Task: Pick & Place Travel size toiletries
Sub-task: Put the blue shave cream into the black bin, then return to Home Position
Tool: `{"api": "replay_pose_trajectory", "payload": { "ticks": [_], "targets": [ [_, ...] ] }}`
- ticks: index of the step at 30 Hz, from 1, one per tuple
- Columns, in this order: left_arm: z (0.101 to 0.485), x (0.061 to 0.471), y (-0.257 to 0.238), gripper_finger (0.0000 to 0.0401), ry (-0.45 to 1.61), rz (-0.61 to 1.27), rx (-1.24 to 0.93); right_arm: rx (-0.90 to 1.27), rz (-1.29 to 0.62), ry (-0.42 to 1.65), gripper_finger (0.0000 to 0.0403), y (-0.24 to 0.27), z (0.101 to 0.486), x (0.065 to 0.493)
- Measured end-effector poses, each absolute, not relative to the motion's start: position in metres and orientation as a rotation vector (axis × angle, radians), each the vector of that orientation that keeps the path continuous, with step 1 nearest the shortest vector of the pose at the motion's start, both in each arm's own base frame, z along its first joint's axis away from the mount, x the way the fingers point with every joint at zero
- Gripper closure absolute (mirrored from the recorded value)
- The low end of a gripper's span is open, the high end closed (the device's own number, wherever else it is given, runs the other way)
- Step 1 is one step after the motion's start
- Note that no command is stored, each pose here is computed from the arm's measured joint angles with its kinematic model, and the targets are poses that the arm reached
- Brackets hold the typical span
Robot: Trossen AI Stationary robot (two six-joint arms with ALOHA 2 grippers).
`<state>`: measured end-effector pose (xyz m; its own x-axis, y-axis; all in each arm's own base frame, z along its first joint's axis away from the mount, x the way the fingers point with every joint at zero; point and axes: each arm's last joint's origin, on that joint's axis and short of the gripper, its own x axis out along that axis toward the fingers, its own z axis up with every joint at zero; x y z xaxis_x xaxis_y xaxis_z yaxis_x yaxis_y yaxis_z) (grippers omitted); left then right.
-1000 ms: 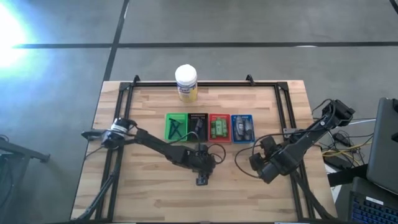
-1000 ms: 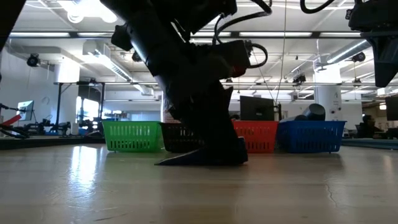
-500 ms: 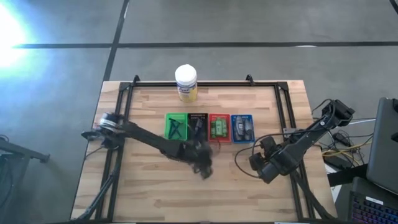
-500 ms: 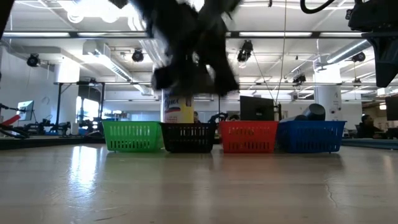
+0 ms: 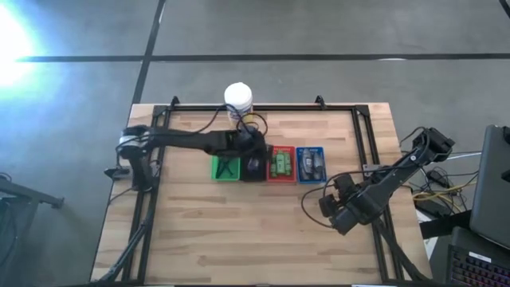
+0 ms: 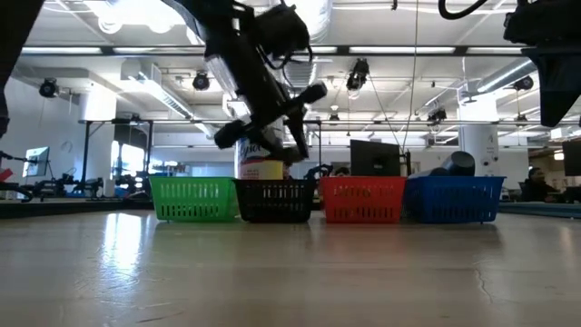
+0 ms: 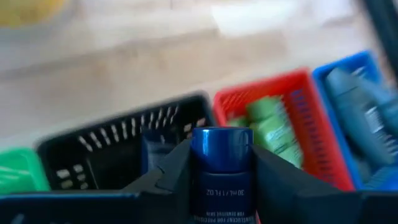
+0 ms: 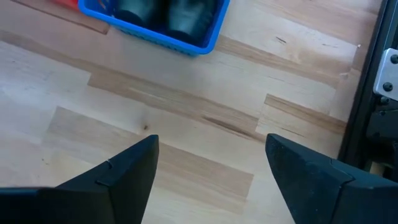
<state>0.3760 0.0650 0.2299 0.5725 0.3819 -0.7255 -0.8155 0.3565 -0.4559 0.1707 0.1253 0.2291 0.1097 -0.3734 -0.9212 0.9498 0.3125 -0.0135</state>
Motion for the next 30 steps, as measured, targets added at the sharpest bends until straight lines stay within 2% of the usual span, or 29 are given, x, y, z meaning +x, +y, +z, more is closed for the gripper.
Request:
{"api": "replay_pose_trajectory", "payload": {
  "ticks": [7,13,17,21,25,28,30],
  "targets": [
    [0.207,0.379,0.065,0.0209,0.638,0.897,-0.864,0.719,-1.105,1.016,0.0088,0.125,0.229,0.171],
    [0.218,0.375,0.065,0.0182,0.673,0.843,-0.797,0.700,-1.086,1.029,0.0073,0.126,0.229,0.171],
    [0.262,0.363,0.045,0.0183,0.706,0.546,-0.622,0.642,-0.980,1.023,0.0065,0.129,0.241,0.175],
    [0.314,0.327,0.011,0.0186,0.666,0.206,-0.467,0.564,-0.680,0.895,0.0072,0.129,0.276,0.183],
    [0.353,0.277,-0.004,0.0184,0.608,0.113,-0.299,0.542,-0.419,0.743,0.0090,0.108,0.319,0.182],
    [0.378,0.235,-0.007,0.0184,0.544,0.126,-0.443,0.593,-0.419,0.638,0.0104,0.083,0.345,0.166],
    [0.389,0.211,-0.011,0.0184,0.486,0.064,-0.430,0.714,-0.421,0.546,0.0112,0.069,0.363,0.153]
  ]
}}
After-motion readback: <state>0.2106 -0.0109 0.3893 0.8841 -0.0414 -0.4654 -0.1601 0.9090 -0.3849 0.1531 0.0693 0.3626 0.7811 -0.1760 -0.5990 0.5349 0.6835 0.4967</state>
